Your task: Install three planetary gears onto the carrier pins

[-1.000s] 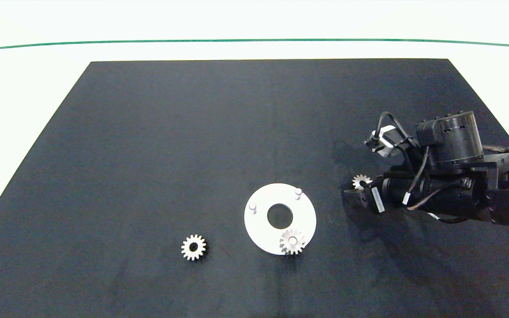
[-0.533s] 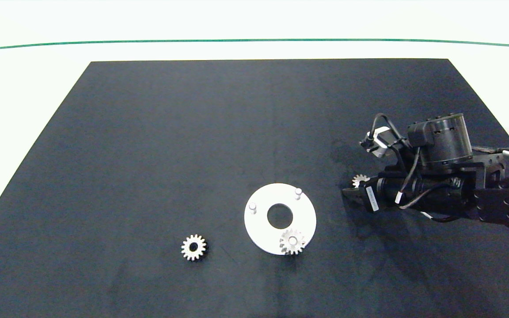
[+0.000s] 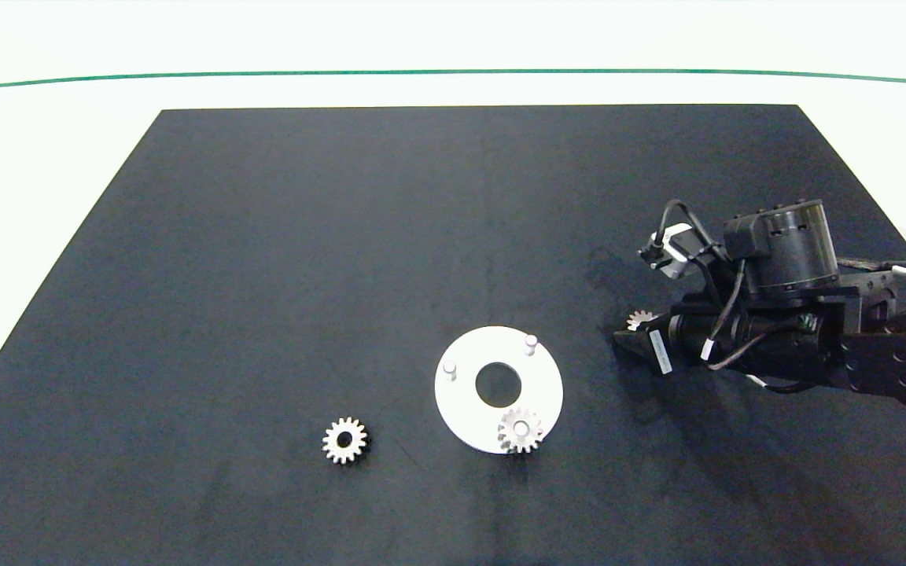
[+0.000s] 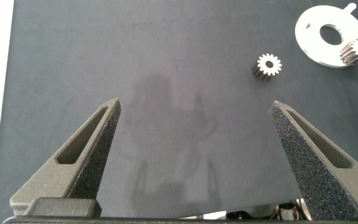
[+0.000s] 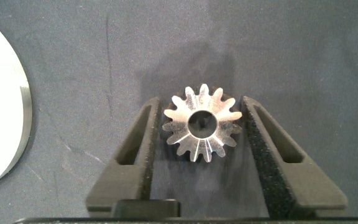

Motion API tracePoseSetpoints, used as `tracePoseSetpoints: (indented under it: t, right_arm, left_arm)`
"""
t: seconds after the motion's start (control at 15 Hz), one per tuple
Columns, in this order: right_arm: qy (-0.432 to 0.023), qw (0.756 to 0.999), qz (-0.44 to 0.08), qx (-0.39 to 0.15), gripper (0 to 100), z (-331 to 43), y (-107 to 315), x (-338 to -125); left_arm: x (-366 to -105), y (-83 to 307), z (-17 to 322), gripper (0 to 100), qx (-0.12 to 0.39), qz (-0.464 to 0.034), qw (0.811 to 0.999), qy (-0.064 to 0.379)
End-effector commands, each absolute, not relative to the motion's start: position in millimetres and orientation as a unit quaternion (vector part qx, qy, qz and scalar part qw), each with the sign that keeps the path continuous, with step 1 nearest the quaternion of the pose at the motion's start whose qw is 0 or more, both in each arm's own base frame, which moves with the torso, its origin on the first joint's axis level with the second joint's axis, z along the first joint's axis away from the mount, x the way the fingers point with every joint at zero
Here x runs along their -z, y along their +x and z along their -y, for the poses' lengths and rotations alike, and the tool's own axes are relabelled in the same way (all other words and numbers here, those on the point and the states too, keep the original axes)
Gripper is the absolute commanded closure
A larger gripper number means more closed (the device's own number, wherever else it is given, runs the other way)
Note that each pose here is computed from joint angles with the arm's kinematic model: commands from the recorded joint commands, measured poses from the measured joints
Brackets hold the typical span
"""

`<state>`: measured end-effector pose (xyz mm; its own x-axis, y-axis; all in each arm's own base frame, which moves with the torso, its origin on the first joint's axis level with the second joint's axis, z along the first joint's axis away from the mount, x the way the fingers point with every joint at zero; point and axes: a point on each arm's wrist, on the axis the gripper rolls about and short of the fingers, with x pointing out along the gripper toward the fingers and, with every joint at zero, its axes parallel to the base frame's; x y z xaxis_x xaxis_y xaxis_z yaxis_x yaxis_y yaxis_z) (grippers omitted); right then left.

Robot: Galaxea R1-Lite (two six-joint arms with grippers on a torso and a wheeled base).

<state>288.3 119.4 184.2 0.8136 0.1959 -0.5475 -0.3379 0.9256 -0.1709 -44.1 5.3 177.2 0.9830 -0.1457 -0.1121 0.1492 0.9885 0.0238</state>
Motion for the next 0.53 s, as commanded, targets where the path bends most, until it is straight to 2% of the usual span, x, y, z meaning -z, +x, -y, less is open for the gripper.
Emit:
tracePoseSetpoints:
  t: [0.07, 0.53]
  right_arm:
    - [-0.131, 0.943, -0.270, -0.141, 54, -119.1, 288.1, -184.4]
    - [-0.126, 0.943, -0.274, -0.140, 69, -119.4, 287.6, -182.6]
  left_arm:
    - [-177.2, -44.3, -5.3, 0, 0.074, -0.055, 0.996, 0.016]
    - [-177.1, -44.3, -5.3, 0, 0.074, -0.056, 0.996, 0.016]
